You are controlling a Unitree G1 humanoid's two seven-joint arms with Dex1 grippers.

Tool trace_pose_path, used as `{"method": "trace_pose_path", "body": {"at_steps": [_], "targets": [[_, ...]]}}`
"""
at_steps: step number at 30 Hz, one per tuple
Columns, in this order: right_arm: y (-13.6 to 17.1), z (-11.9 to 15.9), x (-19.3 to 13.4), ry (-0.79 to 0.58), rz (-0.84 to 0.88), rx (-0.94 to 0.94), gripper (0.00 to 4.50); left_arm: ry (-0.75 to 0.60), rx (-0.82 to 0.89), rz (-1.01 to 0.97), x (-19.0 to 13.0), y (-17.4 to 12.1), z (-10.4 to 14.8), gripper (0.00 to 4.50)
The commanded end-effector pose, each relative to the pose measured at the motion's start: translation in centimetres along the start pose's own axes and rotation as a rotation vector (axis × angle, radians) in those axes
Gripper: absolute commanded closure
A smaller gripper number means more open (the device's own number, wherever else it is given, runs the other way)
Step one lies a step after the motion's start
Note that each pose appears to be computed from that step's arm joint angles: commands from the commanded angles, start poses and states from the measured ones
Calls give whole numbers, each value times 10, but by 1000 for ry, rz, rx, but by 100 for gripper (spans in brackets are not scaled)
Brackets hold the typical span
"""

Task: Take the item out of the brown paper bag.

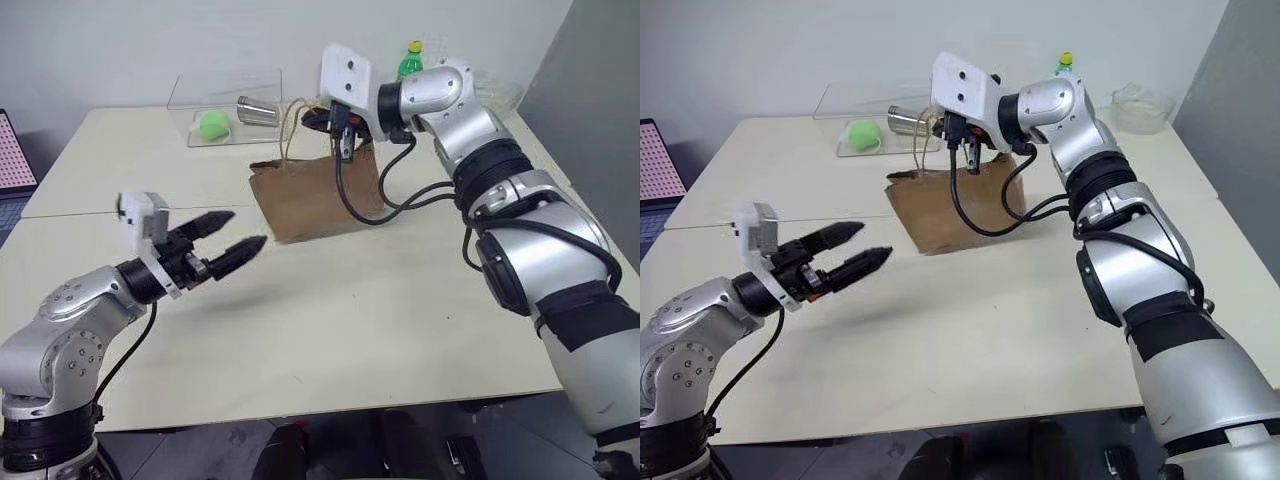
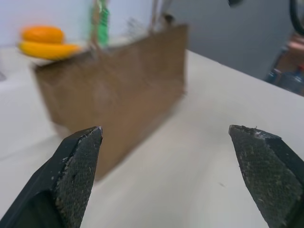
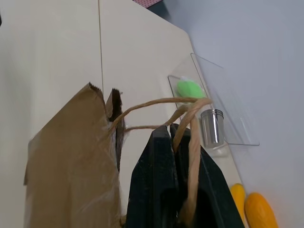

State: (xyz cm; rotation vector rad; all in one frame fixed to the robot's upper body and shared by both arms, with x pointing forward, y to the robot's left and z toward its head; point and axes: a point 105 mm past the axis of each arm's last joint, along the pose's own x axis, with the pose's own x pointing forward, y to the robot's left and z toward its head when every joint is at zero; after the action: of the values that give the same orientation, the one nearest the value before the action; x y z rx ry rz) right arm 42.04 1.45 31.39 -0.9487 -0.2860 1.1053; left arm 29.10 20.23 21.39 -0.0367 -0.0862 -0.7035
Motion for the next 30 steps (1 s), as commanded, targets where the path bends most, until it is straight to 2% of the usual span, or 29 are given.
{"method": "trace_pose_path", "body": {"at_steps": [1,6,14,23,30], "targets": [[-18,22,-4,-38,-84,-79,448,-89,57,37,-5,-8,15,0],[-17,20,-1,-39,-105,-81,448,-100,30,43,-7,-21,9,0],[-18,27,1,-54,-101,-66,448,-88,28,42,-7,-26,4,0],[-9,-2,4,81,-68,-51,448,-76,46,1,0,-29,3,0],[-7,-13,-1,136,-46,-39,448,-73,59,-34,7,-31,4,0]]}}
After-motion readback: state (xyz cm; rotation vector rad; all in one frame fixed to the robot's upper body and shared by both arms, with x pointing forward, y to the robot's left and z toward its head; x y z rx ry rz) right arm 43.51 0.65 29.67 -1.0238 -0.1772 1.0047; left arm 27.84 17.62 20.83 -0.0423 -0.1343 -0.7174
